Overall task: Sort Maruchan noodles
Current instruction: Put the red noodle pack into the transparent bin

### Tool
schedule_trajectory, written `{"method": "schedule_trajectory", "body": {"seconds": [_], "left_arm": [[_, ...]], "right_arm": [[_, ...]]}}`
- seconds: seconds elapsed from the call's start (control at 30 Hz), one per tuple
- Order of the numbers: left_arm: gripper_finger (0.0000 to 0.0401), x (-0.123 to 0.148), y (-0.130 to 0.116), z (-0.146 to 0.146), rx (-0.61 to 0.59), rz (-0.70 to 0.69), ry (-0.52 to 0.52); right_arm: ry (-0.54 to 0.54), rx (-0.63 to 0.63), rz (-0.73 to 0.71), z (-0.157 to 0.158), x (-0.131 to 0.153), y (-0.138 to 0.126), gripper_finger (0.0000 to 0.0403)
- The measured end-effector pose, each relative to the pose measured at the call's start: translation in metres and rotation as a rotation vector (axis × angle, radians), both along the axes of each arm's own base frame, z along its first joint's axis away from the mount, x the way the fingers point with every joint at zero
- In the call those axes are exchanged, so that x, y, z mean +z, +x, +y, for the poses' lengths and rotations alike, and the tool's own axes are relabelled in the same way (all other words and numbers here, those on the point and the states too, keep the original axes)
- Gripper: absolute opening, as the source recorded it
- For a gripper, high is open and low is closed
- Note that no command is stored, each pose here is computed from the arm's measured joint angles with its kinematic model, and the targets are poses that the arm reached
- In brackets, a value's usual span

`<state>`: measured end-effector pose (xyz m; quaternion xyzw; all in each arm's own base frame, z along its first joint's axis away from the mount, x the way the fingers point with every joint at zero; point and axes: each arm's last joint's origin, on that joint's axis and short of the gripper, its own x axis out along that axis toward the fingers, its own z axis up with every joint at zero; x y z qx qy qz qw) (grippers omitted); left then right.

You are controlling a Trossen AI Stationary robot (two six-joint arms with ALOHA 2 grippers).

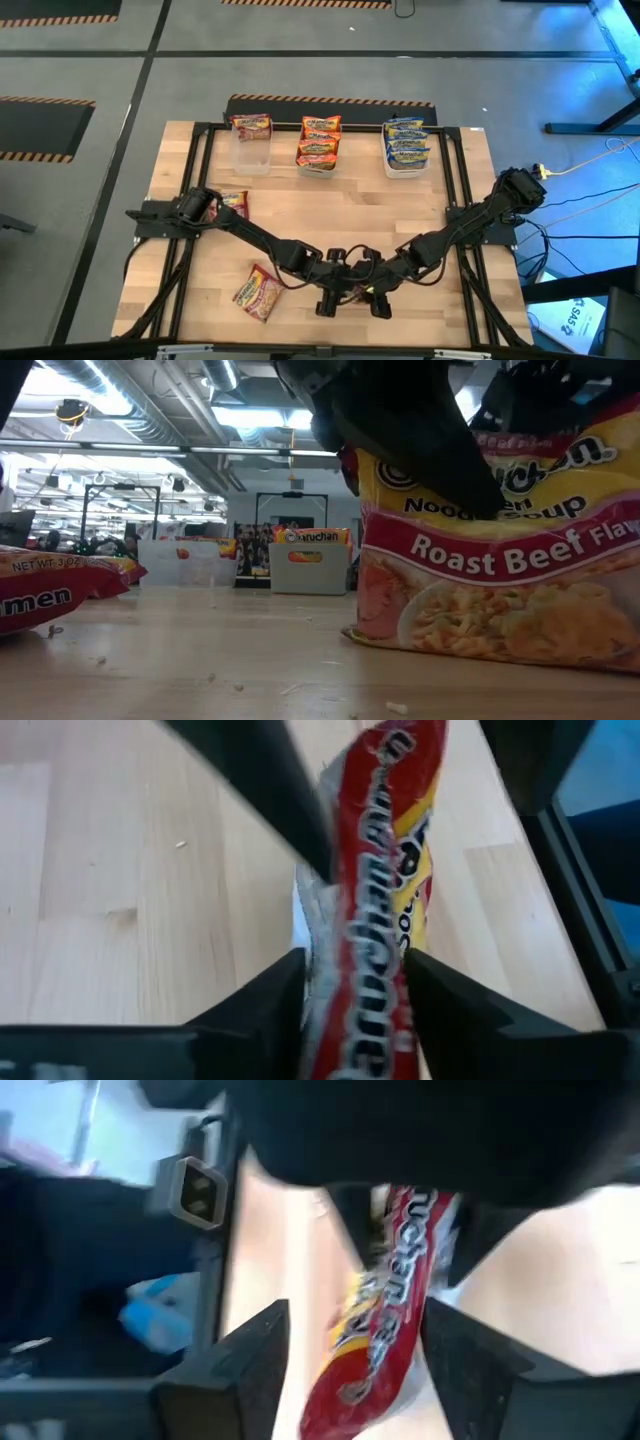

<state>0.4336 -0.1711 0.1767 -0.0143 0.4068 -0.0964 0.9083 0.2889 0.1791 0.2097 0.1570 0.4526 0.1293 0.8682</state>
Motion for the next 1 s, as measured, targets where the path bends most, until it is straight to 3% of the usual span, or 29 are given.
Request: {"method": "schedule_trajectory", "body": {"seconds": [0.27,0.57,0.77,1.0], "left_arm": [[0.0086,0.000,0.000,0.000,-0.020,-0.006,0.017],[0.0079,0.001,-0.001,-0.002,-0.024,-0.008,0.009],[0.0079,0.006,-0.003,-0.007,-0.024,0.017,0.003],[0.0075,0.012,-0.006,-0.013,-0.037,0.015,0.004]], "right_arm": [[-0.061,0.045,-0.099,0.032,0.020,-0.034,0.0204],[-0.148,-0.041,-0.303,0.053,0.058,-0.090,0.0204],[-0.197,-0.136,-0.282,0.060,0.050,-0.114,0.0204],[-0.161,-0.294,-0.172,0.048,0.008,-0.127,0.0204]]}}
